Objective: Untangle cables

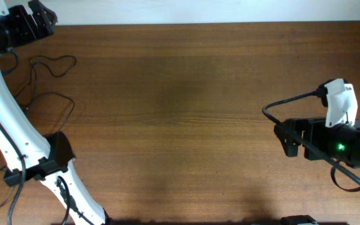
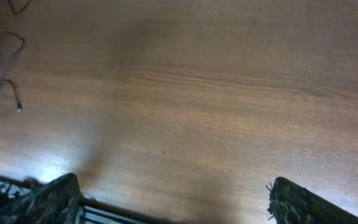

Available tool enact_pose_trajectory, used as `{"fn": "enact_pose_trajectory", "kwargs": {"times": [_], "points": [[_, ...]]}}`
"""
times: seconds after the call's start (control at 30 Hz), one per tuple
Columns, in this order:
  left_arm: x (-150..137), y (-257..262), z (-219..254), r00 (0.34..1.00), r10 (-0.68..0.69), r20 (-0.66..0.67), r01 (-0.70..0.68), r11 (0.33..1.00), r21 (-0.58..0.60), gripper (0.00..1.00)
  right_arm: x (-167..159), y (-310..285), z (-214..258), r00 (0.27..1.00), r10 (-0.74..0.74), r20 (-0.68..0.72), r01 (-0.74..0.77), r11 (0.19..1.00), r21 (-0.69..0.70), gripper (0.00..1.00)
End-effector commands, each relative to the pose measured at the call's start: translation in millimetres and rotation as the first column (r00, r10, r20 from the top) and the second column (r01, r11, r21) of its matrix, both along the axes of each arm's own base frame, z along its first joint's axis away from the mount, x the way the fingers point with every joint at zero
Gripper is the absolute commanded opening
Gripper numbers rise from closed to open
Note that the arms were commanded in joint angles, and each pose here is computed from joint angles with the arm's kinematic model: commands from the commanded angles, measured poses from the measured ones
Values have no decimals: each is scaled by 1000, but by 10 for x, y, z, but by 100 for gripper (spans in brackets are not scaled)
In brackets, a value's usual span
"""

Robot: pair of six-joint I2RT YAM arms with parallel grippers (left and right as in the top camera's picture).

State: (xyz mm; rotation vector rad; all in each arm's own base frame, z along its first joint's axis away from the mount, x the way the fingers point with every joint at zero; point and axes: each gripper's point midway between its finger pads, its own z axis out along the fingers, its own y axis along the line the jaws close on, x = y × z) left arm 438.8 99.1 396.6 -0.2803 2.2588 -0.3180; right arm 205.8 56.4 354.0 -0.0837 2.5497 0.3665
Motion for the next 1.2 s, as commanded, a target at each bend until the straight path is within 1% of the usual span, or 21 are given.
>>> {"fn": "enact_pose_trajectory", "kwargs": {"times": [0.0,0.07,0.1,0.2,0.23,0.27,0.33,0.4,0.47,0.5,0.63,0.7,0.77,1.17], "points": [[-16,-5,26,1000,-9,8,9,1000,2,99,122,-101,41,998,-37,47,40,998,-51,99],[-16,-5,26,1000,-9,8,9,1000,2,99,435,-266,89,973,-97,209,122,986,-111,99],[-16,-5,26,1000,-9,8,9,1000,2,99,477,-307,46,954,-111,278,148,982,-114,99],[-16,-5,26,1000,-9,8,9,1000,2,99,360,-331,-265,872,-125,473,171,984,-56,99],[-16,-5,26,1000,-9,8,9,1000,2,99,281,-357,-512,836,-137,531,175,984,-22,99],[-16,-5,26,1000,-9,8,9,1000,2,99,243,-372,-656,817,-145,558,179,984,-7,99],[-16,-5,26,1000,-9,8,9,1000,2,99,171,-389,-1180,776,-154,611,184,983,14,99],[-16,-5,26,1000,-9,8,9,1000,2,99,190,-365,-1484,738,-145,659,169,985,28,99],[-16,-5,26,1000,-9,8,9,1000,2,99,274,-366,-1640,672,-144,727,165,985,42,99],[-16,-5,26,1000,-9,8,9,1000,2,99,302,-364,-1688,650,-142,746,163,986,46,99],[-16,-5,26,1000,-9,8,9,1000,2,99,395,-377,-1763,535,-144,833,161,985,66,99],[-16,-5,26,1000,-9,8,9,1000,2,99,399,-385,-1805,545,-144,826,167,984,61,99],[-16,-5,26,1000,-9,8,9,1000,2,99,394,-389,-1961,597,-149,789,173,983,55,99],[-16,-5,26,1000,-9,8,9,1000,2,99,393,-376,-1947,593,-145,792,166,985,56,99]]}}
